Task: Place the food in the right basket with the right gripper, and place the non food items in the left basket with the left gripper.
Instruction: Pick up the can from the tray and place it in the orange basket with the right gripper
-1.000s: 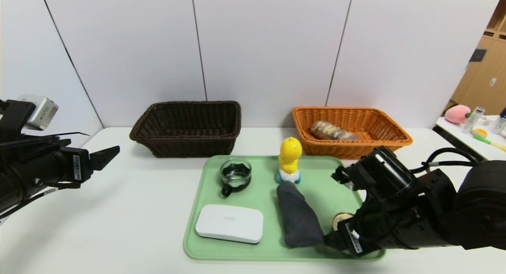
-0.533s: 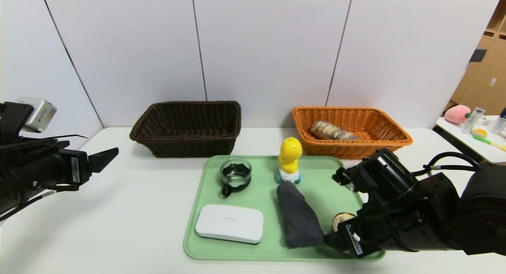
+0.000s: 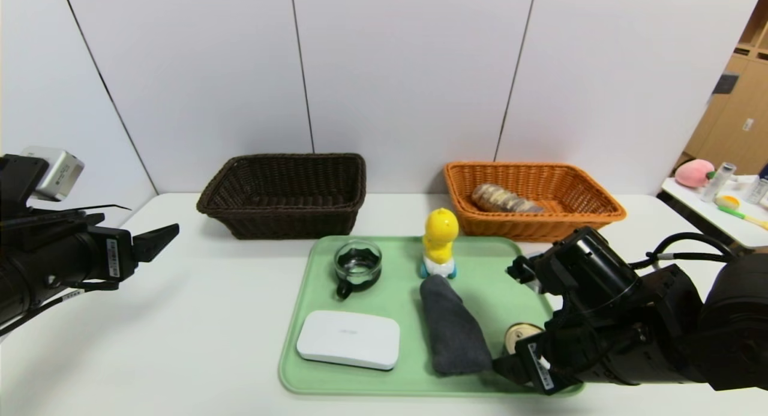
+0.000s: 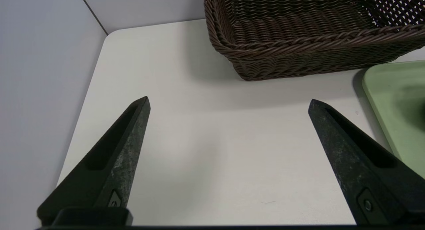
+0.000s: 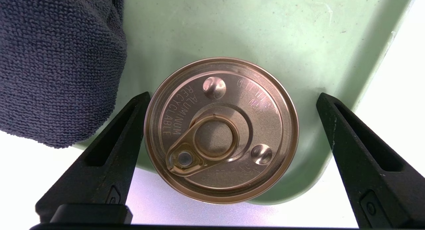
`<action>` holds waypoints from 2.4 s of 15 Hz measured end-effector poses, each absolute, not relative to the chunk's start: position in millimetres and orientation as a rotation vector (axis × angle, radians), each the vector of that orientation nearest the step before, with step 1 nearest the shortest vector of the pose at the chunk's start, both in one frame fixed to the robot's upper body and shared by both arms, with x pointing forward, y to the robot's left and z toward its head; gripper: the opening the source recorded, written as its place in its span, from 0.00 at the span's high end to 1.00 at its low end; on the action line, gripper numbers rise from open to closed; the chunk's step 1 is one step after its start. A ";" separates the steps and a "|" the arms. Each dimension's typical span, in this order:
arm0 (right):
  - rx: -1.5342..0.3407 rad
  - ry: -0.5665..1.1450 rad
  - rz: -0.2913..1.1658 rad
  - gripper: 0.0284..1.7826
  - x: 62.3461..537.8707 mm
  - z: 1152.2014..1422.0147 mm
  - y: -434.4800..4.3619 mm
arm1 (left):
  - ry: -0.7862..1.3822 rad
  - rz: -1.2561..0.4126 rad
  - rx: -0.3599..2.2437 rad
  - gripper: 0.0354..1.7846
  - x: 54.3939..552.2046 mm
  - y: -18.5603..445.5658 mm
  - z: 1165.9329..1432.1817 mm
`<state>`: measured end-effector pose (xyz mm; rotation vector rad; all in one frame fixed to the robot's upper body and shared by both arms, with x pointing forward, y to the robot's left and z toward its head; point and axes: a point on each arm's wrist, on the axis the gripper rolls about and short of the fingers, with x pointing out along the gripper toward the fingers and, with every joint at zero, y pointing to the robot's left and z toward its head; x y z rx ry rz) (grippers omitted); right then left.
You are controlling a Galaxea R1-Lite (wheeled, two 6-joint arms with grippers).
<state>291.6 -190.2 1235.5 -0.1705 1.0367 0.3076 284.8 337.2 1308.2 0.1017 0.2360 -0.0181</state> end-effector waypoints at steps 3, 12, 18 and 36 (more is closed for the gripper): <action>-0.169 1.036 0.310 0.05 291.6 1235.7 -190.2 | 0.239 -0.022 0.102 0.06 284.1 337.0 1307.3; -0.157 0.988 0.325 0.21 294.8 1234.9 -187.9 | 0.235 -0.021 0.103 0.06 282.4 337.0 1307.7; -0.163 0.992 0.326 0.36 293.0 1234.7 -189.2 | 0.234 -0.022 0.103 0.06 282.3 336.8 1307.9; -0.108 0.877 0.323 0.99 297.0 1262.5 -191.9 | 0.235 -0.022 0.100 0.06 280.5 336.8 1307.2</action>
